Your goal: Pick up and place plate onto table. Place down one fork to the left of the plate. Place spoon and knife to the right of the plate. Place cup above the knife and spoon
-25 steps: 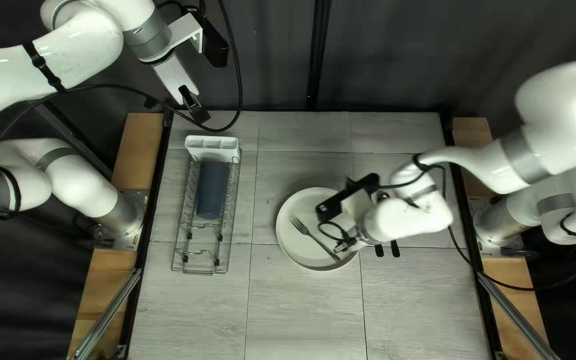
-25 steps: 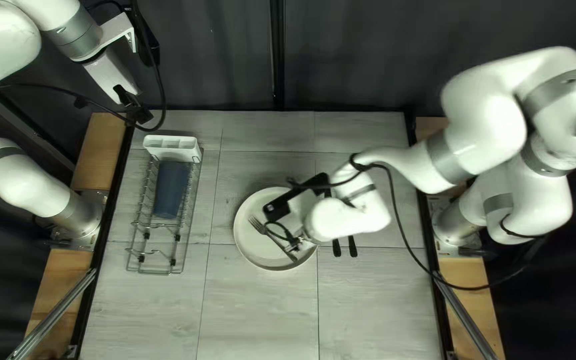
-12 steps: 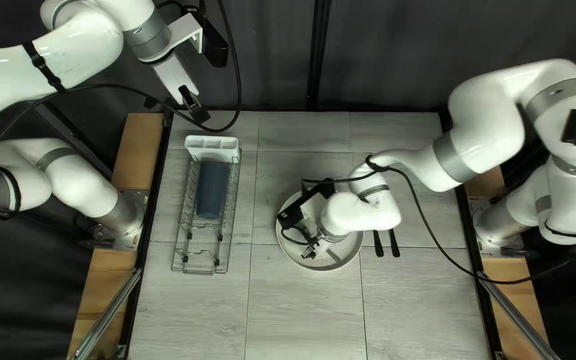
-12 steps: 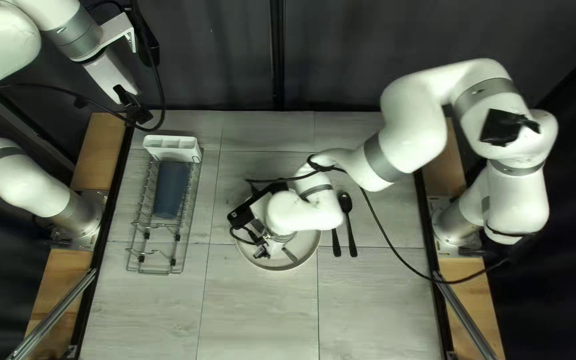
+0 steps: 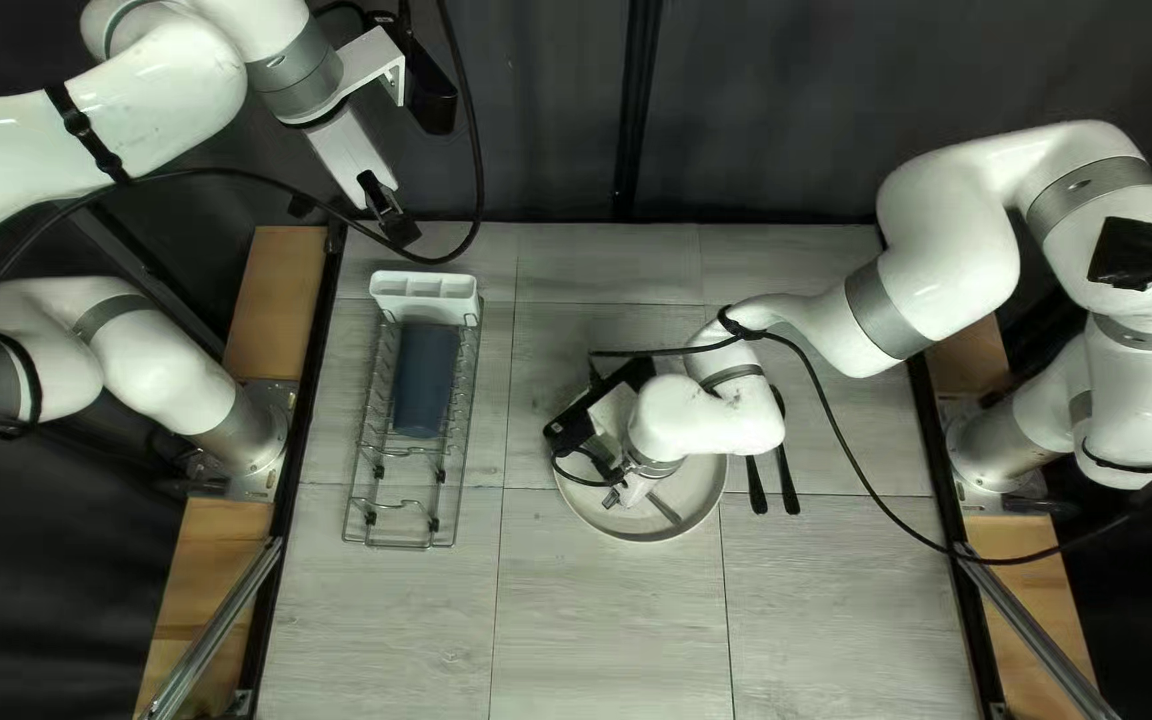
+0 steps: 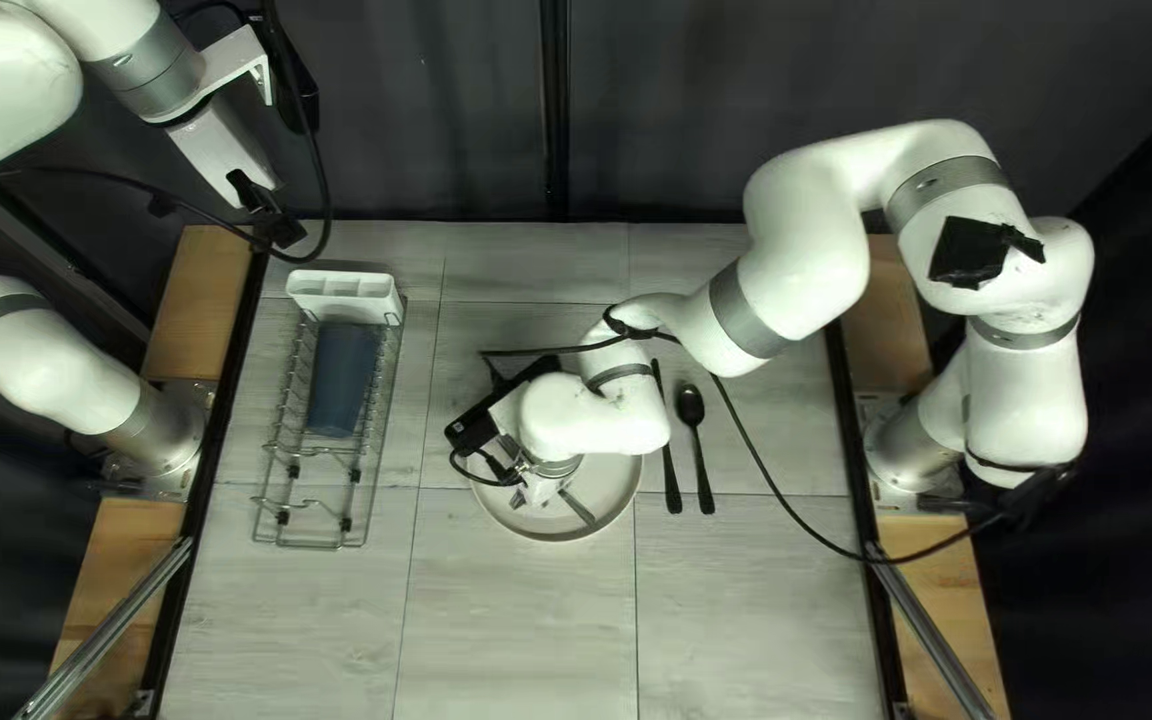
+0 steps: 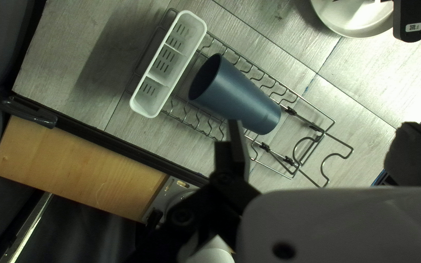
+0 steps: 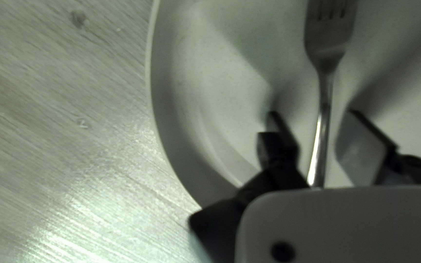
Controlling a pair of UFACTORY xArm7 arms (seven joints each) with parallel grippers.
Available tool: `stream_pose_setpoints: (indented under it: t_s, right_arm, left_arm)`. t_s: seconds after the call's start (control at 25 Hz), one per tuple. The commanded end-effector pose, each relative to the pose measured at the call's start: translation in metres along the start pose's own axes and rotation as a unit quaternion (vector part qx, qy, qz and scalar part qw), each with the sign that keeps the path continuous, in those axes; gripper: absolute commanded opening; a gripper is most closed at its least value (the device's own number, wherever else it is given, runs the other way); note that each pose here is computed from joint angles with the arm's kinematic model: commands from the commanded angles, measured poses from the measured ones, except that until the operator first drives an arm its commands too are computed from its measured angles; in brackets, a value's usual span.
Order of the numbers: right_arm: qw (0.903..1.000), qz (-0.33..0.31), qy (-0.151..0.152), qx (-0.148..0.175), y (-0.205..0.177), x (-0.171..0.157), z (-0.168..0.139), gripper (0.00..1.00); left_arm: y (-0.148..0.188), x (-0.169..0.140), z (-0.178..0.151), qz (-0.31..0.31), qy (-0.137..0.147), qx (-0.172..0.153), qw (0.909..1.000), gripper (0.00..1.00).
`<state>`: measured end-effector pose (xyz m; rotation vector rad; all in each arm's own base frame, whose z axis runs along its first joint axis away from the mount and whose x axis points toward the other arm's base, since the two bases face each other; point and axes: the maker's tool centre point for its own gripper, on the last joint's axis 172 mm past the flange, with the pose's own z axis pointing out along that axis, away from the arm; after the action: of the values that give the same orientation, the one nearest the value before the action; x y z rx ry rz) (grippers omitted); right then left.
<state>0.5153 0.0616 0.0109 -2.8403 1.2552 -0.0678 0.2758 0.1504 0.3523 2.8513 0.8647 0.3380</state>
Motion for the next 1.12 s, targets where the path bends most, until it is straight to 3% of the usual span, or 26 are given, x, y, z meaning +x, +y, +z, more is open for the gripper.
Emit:
stream_pose_setpoints:
  t_s: [0.04,0.2,0.36,0.72,1.0,1.12]
  right_arm:
    - [1.0000,-0.003,0.007,0.001,-0.004,-0.001,-0.018,0.00]
    - [0.9998,0.002,0.021,-0.002,-0.010,0.006,-0.042,0.00]
    - [0.9985,0.045,0.031,-0.009,-0.033,0.029,-0.058,0.00]
    - [0.9905,0.129,0.040,-0.027,-0.070,0.054,-0.053,0.00]
    - [0.9729,0.225,0.036,-0.042,-0.088,0.086,-0.049,0.00]
    - [0.9597,0.275,0.035,-0.046,-0.094,0.099,-0.050,0.00]
  left_arm:
    - [0.000,0.000,0.000,0.000,0.000,0.000,1.0000,1.00]
    - [0.000,0.000,0.000,0.000,0.000,0.000,1.0000,1.00]
    - [0.000,0.000,0.000,0.000,0.000,0.000,1.0000,1.00]
    - [0.000,0.000,0.000,0.000,0.000,0.000,1.0000,1.00]
    - [0.000,0.000,0.000,0.000,0.000,0.000,1.0000,1.00]
    - [0.000,0.000,0.000,0.000,0.000,0.000,1.0000,1.00]
